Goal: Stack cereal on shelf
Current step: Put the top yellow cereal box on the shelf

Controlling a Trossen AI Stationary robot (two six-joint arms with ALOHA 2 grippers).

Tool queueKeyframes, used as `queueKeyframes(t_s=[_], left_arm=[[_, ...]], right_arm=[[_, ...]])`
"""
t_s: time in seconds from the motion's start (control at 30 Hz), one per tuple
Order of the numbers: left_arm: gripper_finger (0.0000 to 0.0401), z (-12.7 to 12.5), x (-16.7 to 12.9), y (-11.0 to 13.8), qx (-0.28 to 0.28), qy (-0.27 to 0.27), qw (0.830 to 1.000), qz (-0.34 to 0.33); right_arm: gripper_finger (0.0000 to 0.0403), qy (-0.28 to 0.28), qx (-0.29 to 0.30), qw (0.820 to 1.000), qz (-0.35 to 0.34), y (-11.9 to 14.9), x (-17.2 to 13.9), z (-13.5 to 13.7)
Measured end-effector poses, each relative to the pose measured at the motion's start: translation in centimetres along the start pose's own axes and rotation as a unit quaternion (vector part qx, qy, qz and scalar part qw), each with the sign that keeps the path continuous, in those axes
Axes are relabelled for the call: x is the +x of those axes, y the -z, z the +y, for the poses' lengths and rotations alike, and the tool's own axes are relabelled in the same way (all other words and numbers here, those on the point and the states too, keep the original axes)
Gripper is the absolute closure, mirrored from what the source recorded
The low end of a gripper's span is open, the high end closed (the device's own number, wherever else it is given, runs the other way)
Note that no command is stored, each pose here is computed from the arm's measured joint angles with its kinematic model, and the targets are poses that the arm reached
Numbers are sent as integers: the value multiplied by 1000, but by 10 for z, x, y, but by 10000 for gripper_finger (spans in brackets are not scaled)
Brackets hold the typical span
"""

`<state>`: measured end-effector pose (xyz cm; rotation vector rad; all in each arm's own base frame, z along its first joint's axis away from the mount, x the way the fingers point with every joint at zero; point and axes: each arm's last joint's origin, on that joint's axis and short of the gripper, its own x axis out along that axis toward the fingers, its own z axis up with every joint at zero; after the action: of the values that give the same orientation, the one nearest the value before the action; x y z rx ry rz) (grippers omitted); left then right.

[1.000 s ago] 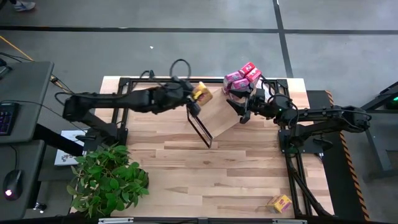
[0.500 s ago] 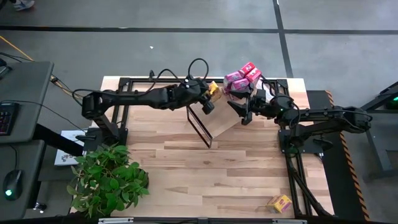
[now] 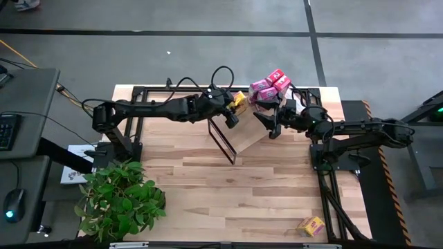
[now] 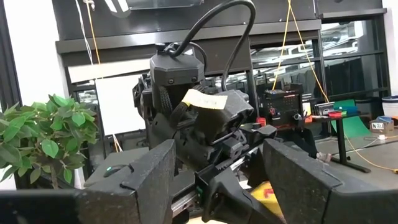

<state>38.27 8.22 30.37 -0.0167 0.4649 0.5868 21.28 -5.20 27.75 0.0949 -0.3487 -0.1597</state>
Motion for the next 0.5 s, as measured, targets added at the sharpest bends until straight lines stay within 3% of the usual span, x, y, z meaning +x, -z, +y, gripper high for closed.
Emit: queueKeyframes(t_s=[0.37,0.5], left_arm=[[168,0,-1,-2,10,9,1000,-6],[164,4,-15,-9,7,28,1000,-12]], right_arm=[[168,0,0,1000,0,0,0,0],[168,1,0,1000,6,1,0,0]])
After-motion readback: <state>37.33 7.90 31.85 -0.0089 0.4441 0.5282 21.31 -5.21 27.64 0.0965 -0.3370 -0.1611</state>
